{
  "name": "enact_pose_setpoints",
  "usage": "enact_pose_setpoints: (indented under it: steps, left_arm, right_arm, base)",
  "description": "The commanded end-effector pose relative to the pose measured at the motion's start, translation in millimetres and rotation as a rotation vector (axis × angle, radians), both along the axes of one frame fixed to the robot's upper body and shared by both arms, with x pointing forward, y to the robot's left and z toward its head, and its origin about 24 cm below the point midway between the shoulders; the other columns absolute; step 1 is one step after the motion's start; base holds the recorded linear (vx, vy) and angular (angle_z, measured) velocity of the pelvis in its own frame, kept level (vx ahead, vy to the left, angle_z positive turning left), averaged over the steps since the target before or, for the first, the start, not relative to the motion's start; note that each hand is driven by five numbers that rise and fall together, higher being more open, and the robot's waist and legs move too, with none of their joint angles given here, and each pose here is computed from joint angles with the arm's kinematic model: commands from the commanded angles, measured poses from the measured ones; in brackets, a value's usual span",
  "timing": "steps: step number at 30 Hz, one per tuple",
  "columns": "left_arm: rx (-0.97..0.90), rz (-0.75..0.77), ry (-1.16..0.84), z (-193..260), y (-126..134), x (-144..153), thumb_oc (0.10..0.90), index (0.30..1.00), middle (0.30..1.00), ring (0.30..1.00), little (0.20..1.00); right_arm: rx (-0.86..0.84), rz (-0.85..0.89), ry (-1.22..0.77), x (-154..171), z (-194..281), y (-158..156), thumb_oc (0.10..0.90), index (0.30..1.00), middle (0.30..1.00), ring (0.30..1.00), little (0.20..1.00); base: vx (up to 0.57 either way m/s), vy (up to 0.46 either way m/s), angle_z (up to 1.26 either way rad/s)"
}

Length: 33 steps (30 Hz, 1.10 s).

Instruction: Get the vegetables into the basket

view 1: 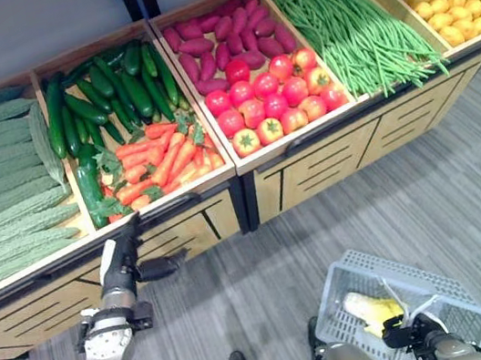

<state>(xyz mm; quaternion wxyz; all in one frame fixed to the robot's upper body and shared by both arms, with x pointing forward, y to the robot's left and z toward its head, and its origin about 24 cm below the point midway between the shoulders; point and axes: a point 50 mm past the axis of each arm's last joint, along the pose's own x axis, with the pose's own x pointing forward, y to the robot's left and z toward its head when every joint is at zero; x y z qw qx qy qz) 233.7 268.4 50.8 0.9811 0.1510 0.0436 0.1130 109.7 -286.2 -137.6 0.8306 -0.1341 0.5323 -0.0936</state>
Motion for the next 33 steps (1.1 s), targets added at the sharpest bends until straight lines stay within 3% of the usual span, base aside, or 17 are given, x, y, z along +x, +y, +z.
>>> enact_pose_setpoints:
  steps: [1,5,10,14,20,24,27,28,29,30,31,33]
  left_arm:
    - [0.195,0.053,-0.338,70.1,6.8,24.0,0.9,1.0,1.0,1.0,1.0]
    - [0.328,0.14,-0.406,103.1,21.0,55.7,0.9,1.0,1.0,1.0,1.0]
    - [0.438,0.208,-0.407,114.3,32.1,67.2,0.9,1.0,1.0,1.0,1.0]
    - [0.54,0.374,-0.293,122.8,66.9,84.8,0.9,1.0,1.0,1.0,1.0]
    - [0.621,0.506,-0.187,139.7,99.6,94.0,0.9,1.0,1.0,1.0,1.0]
    - [0.608,0.533,-0.118,137.3,108.7,96.5,0.9,1.0,1.0,1.0,1.0]
    - [0.603,0.503,-0.106,136.4,101.1,103.3,0.9,1.0,1.0,1.0,1.0]
    - [0.611,0.47,-0.073,129.4,95.1,107.6,0.808,0.871,0.871,0.871,0.871]
    - [0.618,0.457,-0.05,126.4,95.4,108.0,0.62,0.607,0.607,0.607,0.607]
    - [0.618,0.456,-0.051,126.8,95.2,108.3,0.569,0.536,0.536,0.536,0.536]
    - [0.615,0.438,-0.055,127.2,89.4,112.5,0.4,0.3,0.3,0.3,0.3]
    - [0.618,0.427,-0.058,128.3,86.8,114.5,0.4,0.3,0.3,0.3,0.3]
  right_arm:
    - [-0.037,0.062,0.118,-24.4,-6.6,-3.2,0.4,0.3,0.3,0.3,0.3]
    - [-0.105,0.055,0.069,-7.9,3.7,-18.9,0.4,0.3,0.3,0.3,0.3]
    - [-0.136,0.051,0.049,-1.8,8.2,-25.1,0.4,0.3,0.3,0.3,0.3]
    - [-0.185,0.053,0.043,2.0,13.7,-34.4,0.4,0.3,0.3,0.3,0.3]
    - [-0.182,0.049,-0.012,15.2,14.7,-26.9,0.4,0.3,0.3,0.3,0.3]
    - [-0.164,0.064,-0.043,25.5,14.4,-17.9,0.4,0.3,0.3,0.3,0.3]
    - [-0.151,0.067,-0.043,26.6,12.7,-13.1,0.4,0.3,0.3,0.3,0.3]
    - [-0.144,0.068,-0.044,27.8,12.1,-11.0,0.4,0.3,0.3,0.3,0.3]
    - [-0.143,0.073,-0.042,28.0,12.2,-11.0,0.4,0.3,0.3,0.3,0.3]
    - [-0.143,0.072,-0.043,28.0,12.1,-10.9,0.4,0.3,0.3,0.3,0.3]
    - [-0.142,0.078,-0.042,28.9,12.0,-10.1,0.4,0.3,0.3,0.3,0.3]
    - [-0.14,0.078,-0.04,28.5,11.8,-9.8,0.4,0.3,0.3,0.3,0.3]
  base:
    - [0.0,-0.002,-0.12]
    - [0.0,-0.027,-0.34]
    - [0.02,-0.032,-0.28]
    - [0.05,-0.056,-0.13]
    - [0.02,-0.066,-0.07]
    - [-0.01,-0.035,-0.04]
    - [0.0,-0.004,-0.01]
    - [0.0,0.0,0.0]
    - [0.0,0.0,0.0]
    - [0.0,0.0,0.0]
    - [0.0,0.0,0.0]
    - [0.0,0.007,0.02]
